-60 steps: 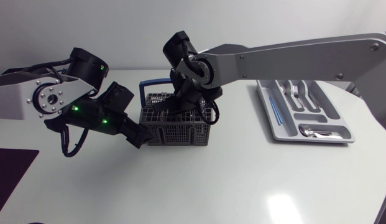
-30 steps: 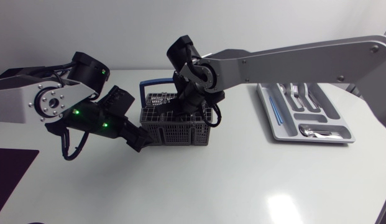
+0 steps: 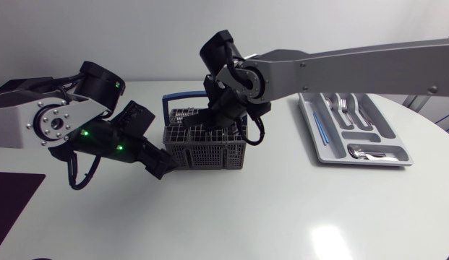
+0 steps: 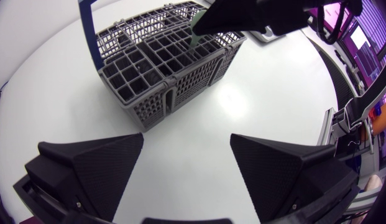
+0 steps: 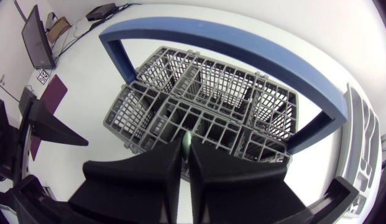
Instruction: Unload the cutlery basket into the drawer organizer.
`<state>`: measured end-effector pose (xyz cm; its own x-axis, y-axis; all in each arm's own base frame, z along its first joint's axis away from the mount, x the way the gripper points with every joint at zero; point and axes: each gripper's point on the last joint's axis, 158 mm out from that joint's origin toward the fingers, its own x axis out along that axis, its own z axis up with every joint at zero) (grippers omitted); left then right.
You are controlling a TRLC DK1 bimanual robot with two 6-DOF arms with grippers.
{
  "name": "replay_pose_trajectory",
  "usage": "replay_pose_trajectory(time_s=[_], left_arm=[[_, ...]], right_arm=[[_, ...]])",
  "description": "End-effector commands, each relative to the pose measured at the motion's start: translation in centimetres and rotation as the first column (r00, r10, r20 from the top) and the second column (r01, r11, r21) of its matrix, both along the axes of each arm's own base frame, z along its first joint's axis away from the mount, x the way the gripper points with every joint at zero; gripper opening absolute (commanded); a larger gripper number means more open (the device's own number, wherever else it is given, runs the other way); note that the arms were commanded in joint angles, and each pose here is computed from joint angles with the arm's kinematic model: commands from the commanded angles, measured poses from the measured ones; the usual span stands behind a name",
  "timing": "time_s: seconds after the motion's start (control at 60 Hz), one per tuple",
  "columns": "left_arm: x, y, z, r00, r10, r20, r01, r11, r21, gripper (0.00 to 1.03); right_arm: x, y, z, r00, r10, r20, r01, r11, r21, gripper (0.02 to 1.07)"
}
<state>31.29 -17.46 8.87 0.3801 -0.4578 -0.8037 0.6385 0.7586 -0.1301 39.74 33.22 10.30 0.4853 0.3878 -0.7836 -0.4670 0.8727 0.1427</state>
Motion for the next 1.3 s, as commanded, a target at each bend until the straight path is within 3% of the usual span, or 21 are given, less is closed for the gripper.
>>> replay_pose_trajectory(time_s=[0.0, 0.783, 0.983, 1.283], left_arm=[[-0.8, -0.2, -0.3, 1.0, -0.025, -0.002, 0.025, 1.0, -0.002, 0.98], [-1.1, -0.5, -0.1, 1.0, -0.021, -0.003, 0.021, 1.0, -0.009, 0.98], [-1.3, -1.1, 1.1, 1.0, -0.004, 0.005, 0.004, 0.999, -0.037, 0.98], [-2.0, -3.4, 3.8, 0.999, 0.025, -0.028, -0.028, 0.995, -0.099, 0.98]], right_arm=[[-0.3, -0.5, 1.0, 1.0, 0.003, 0.015, -0.003, 1.0, 0.016, 0.1], [-3.3, -1.1, 10.5, 0.99, 0.085, 0.113, -0.097, 0.99, 0.099, 0.11], [-6.1, -3.6, 15.8, 0.978, 0.108, 0.178, -0.135, 0.979, 0.15, 0.1], [-8.2, -10.4, 17.0, 0.982, 0.062, 0.177, -0.087, 0.986, 0.139, 0.1]])
